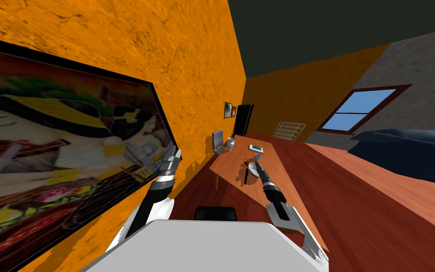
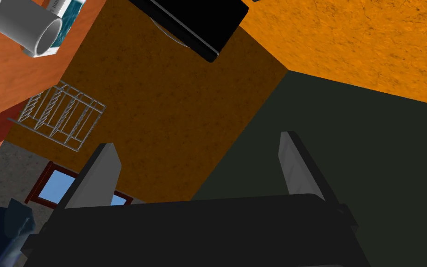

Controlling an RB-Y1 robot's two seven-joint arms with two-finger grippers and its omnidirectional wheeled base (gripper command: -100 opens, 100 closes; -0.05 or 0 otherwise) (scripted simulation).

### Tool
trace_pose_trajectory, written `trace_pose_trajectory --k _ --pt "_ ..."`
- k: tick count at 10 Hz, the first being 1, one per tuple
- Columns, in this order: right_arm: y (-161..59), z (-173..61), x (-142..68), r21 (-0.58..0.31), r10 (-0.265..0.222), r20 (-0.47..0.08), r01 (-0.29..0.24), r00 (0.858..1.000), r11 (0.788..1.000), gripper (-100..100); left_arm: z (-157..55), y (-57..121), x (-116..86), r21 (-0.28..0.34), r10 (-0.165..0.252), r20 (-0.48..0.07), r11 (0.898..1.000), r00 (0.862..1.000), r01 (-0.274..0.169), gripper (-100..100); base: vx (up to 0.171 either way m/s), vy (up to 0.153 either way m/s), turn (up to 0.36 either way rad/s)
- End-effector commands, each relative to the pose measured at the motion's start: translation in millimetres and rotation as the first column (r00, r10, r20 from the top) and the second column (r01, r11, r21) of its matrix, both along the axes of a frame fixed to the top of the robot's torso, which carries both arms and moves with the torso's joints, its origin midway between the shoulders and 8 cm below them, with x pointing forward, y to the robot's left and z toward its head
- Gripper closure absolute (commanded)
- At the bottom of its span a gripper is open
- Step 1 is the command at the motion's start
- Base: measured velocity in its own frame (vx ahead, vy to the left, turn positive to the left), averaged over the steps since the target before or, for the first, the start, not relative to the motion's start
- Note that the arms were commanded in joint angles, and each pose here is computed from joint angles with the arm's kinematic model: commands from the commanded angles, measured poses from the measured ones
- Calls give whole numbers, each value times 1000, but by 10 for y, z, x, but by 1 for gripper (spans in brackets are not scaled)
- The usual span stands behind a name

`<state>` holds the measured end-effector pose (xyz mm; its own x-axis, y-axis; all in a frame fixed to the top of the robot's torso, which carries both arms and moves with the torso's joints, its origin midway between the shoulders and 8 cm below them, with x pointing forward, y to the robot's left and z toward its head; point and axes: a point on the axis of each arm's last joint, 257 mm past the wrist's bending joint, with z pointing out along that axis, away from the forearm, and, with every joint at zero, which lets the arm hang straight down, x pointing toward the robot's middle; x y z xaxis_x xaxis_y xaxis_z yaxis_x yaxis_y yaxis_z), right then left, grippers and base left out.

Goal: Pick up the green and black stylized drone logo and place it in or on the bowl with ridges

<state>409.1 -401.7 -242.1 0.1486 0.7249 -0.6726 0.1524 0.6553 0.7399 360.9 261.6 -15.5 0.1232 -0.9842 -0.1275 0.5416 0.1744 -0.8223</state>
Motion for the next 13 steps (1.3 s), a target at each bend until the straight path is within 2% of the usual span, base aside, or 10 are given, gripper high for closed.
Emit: trace_pose_trajectory --k 1,3,4,6,7,9,10,13 --pt "-109 -251 -40 -33 -34 -64 32 997 999 -100 0 0 0 0 0 0 1000 1000 0 0 15 25 180" --pt "-342 -589 -123 -96 -96 -163 81 982 992 -100 0 0 0 0 0 0 1000 1000 0 0 27 35 198" --pt "-354 -670 -148 -93 -99 -179 84 979 992 -100 0 0 0 0 0 0 1000 1000 0 0 20 24 91" --pt "-581 -997 -274 -157 -162 -274 122 948 980 -100 0 0 0 0 0 0 1000 1000 0 0 24 22 190" --pt "-586 -1042 -292 -155 -163 -282 123 945 980 -100 0 0 0 0 0 0 1000 1000 0 0 21 21 84" --pt "-803 -1381 -469 -217 -224 -376 149 899 965 -100 0 0 0 0 0 0 1000 1000 0 0 20 31 174" --pt "-803 -1381 -469 -217 -224 -376 149 899 965 -100 0 0 0 0 0 0 1000 1000 0 0 17 20 80" --pt "-1085 -1792 -756 -303 -304 -490 168 817 938 -100 0 0 0 0 0 0 1000 1000 0 0 26 24 183"
